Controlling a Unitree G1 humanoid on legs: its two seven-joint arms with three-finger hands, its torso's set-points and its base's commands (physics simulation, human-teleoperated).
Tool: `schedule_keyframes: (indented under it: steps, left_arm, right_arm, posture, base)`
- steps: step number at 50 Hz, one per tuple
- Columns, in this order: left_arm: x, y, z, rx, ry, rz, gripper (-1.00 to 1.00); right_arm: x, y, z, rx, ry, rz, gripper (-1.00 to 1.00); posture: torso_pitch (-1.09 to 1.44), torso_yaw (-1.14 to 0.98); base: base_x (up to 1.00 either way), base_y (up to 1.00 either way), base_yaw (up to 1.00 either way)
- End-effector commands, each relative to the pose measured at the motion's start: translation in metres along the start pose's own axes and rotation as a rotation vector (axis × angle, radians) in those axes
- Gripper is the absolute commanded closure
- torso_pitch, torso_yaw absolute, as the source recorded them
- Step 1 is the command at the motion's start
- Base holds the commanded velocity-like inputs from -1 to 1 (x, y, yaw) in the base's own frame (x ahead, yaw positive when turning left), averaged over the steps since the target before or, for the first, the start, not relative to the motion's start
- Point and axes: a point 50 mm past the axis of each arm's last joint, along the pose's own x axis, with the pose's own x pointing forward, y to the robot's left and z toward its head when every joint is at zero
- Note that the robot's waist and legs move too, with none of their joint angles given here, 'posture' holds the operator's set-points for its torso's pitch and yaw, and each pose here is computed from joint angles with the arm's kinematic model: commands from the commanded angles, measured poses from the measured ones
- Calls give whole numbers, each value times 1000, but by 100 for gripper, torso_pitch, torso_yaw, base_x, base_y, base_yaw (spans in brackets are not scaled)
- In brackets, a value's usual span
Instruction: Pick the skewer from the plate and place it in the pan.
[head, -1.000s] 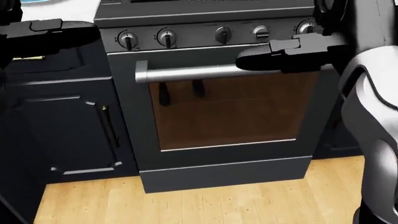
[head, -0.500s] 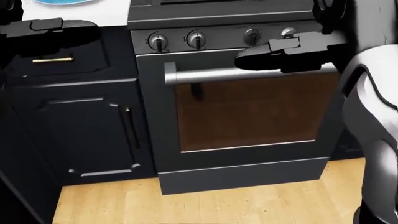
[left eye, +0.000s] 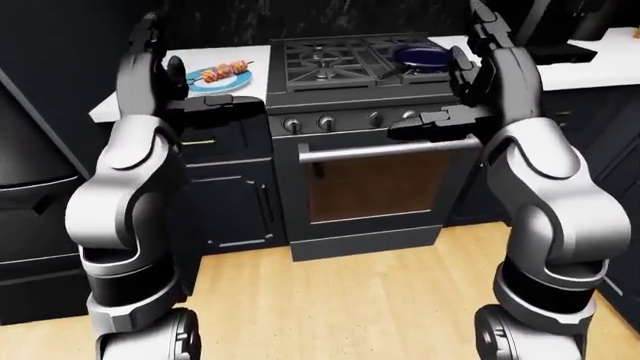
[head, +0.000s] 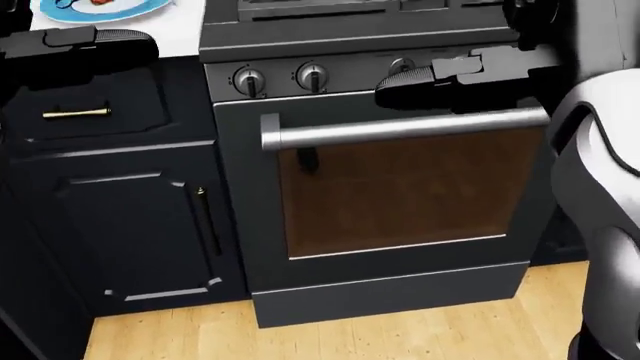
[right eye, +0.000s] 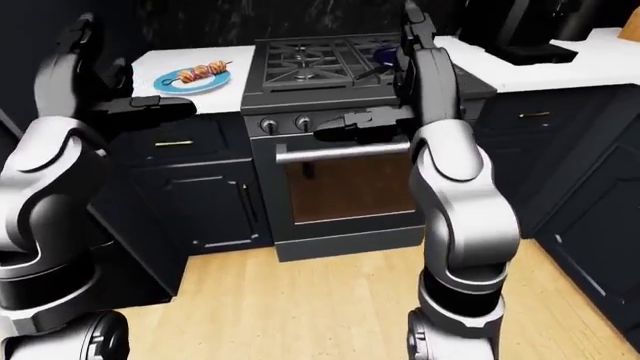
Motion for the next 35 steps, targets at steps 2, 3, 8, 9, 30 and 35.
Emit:
schedule_keyframes:
  steps: [2, 3, 8, 9, 30, 35]
  left_arm:
    - [-2, -5, 18, -7, -82, -24, -100]
    - [-2, -5, 18, -8, -82, -24, -100]
    - [-2, -5, 19, -8, -83, -24, -100]
    - [-2, -5, 18, -7, -83, -23, -100]
    - [-1, -4, 19, -7, -85, -20, -100]
    - [-1, -3, 18, -6, -84, -19, -100]
  right_arm:
    - [-1, -5, 15, -5, -71, -29, -100]
    - [-1, -5, 15, -6, -70, -29, -100]
    - [-1, -5, 14, -6, -70, -29, -100]
    - [-1, -5, 14, -6, -70, -29, -100]
    - [-1, -5, 13, -12, -67, -26, -100]
    - [-1, -5, 15, -13, -68, -27, -100]
  posture:
    - [0, 0]
    - [0, 0]
    - [0, 0]
    - [0, 0]
    - [0, 0]
    - [0, 0]
  base:
    - [31, 0, 0]
    - [33, 0, 0]
    - [34, 0, 0]
    - [34, 0, 0]
    - [33, 5, 0]
    - [27, 25, 0]
